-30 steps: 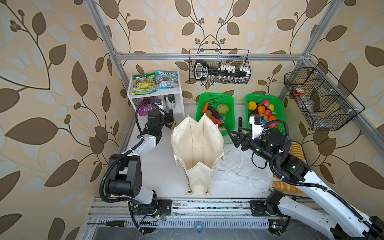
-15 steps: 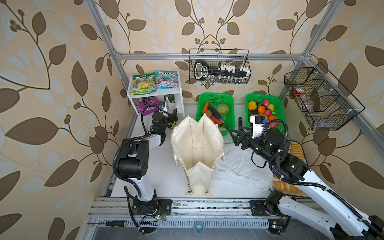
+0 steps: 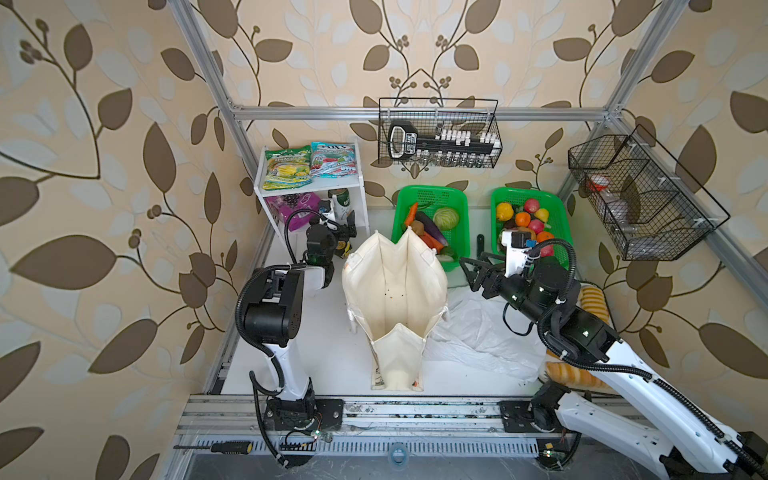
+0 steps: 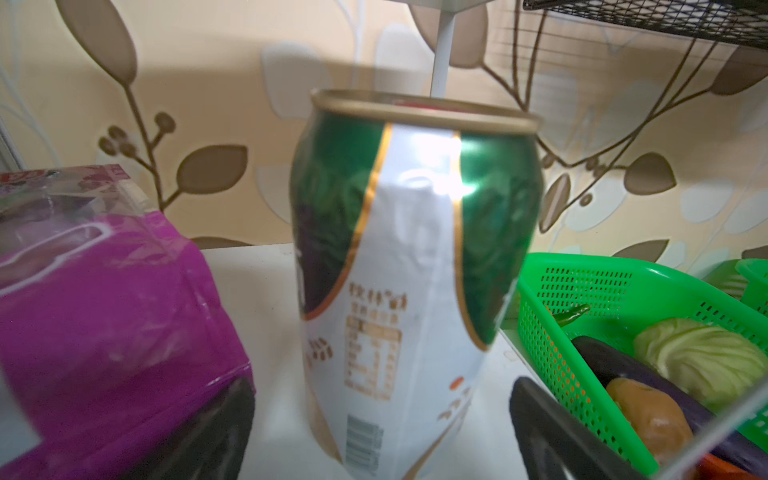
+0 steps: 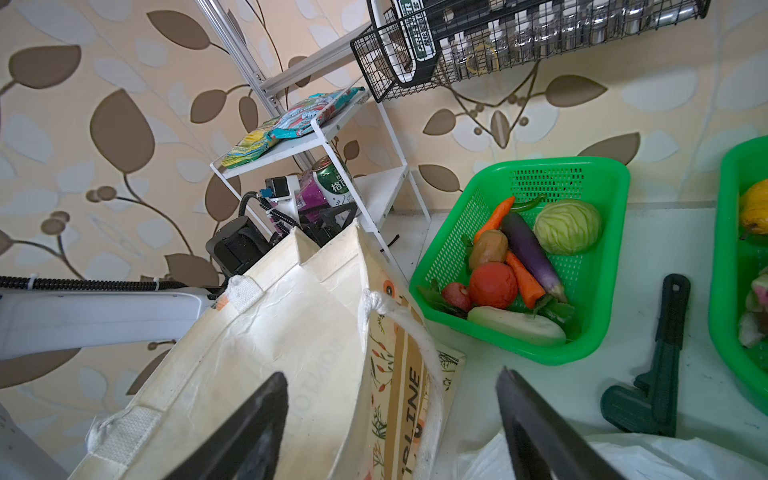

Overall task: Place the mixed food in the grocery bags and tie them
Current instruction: 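Release the tote bag and reach the left gripper toward the green can on the shelf, then grasp the green-and-white can with the left gripper and lift it off the shelf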

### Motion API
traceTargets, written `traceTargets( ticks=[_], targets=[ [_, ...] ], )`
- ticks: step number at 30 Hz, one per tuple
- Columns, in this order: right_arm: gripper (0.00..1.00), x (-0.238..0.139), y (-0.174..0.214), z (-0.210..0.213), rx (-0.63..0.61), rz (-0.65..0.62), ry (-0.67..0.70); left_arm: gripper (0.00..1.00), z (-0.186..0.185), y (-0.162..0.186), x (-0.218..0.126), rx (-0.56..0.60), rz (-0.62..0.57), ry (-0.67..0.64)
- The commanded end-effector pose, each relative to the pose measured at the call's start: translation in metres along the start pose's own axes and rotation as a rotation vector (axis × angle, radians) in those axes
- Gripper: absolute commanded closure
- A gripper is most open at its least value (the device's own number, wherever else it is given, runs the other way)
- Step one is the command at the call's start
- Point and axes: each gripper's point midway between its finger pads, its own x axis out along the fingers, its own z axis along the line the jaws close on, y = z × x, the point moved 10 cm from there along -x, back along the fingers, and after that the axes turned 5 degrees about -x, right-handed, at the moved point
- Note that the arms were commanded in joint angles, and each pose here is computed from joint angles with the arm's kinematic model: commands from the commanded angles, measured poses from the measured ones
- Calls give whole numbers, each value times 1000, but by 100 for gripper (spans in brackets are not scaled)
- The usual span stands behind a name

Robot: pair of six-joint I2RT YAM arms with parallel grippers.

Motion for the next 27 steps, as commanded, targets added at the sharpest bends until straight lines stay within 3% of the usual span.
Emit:
traceTargets(
  ticks=[1,15,27],
  targets=[
    [21,2,5,-4,-2,5,25,2,-3,-13,9,6,-87,18],
    [21,5,8,-5,8,19,36,3,-1,-9,28,8,-100,21],
    [20,8,11,-6,14,35,42,13,-2,7,32,29,-38,50]
  ],
)
